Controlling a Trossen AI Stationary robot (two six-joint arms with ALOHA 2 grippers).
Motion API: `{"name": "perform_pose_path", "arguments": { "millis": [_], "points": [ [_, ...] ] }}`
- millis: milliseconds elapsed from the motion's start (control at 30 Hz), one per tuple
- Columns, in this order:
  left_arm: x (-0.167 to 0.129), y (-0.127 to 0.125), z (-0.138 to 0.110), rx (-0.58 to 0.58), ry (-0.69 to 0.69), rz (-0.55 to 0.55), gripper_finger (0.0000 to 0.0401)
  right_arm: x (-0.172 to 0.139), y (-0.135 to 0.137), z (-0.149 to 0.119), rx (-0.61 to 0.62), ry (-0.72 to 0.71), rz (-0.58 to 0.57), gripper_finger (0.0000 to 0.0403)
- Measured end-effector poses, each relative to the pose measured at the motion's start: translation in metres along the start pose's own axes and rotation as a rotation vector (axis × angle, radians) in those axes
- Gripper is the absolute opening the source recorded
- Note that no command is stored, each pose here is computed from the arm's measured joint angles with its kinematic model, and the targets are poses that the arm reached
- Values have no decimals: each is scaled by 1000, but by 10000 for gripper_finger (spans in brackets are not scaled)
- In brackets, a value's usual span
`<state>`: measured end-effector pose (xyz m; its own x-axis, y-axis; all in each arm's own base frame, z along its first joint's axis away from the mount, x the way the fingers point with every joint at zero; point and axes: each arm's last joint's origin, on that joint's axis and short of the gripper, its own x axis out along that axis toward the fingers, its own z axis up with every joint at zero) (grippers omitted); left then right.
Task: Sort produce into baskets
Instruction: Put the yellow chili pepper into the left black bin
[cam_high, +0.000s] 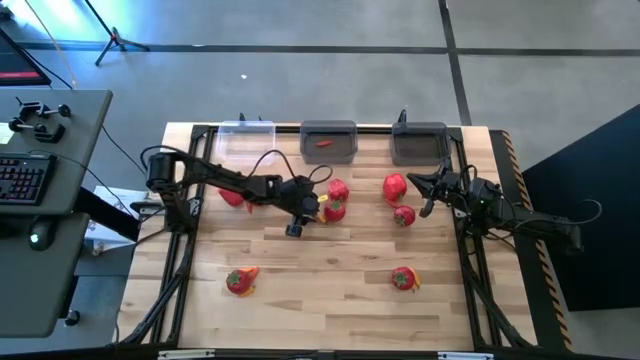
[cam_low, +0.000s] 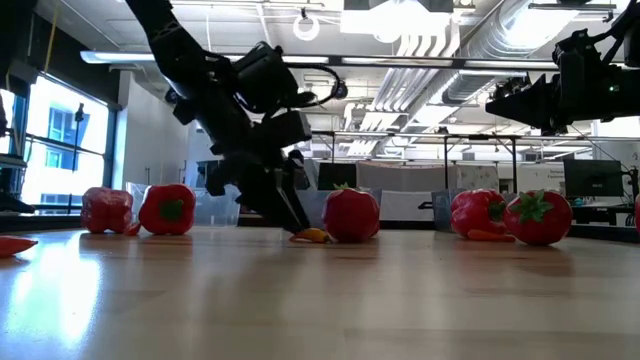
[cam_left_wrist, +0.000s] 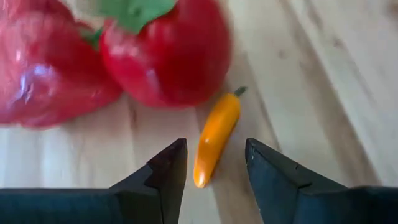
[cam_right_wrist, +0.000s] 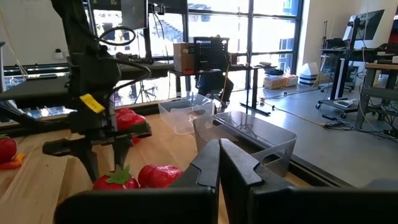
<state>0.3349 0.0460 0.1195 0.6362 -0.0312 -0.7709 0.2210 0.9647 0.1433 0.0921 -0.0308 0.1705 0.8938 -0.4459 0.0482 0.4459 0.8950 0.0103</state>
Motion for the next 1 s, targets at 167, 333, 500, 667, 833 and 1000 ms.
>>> {"name": "perform_pose_path", "arguments": {
  "millis": [167,333,500,667,833,1000],
  "points": [
    [6,1,-4,-12,11,1,143,0,0,0,0,-1,0,0],
    [7,1,-4,-15,9,-5,119,0,0,0,0,-1,0,0],
    [6,1,-4,-1,11,-4,78,0,0,0,0,-1,0,0],
    [6,0,-5,18,19,-7,35,0,0,0,0,-1,0,0],
    [-3,2,-6,10,61,-13,8,0,0,0,0,0,0,0],
    [-25,0,-2,-3,98,-14,2,0,0,0,0,-1,0,0]
  ]
}}
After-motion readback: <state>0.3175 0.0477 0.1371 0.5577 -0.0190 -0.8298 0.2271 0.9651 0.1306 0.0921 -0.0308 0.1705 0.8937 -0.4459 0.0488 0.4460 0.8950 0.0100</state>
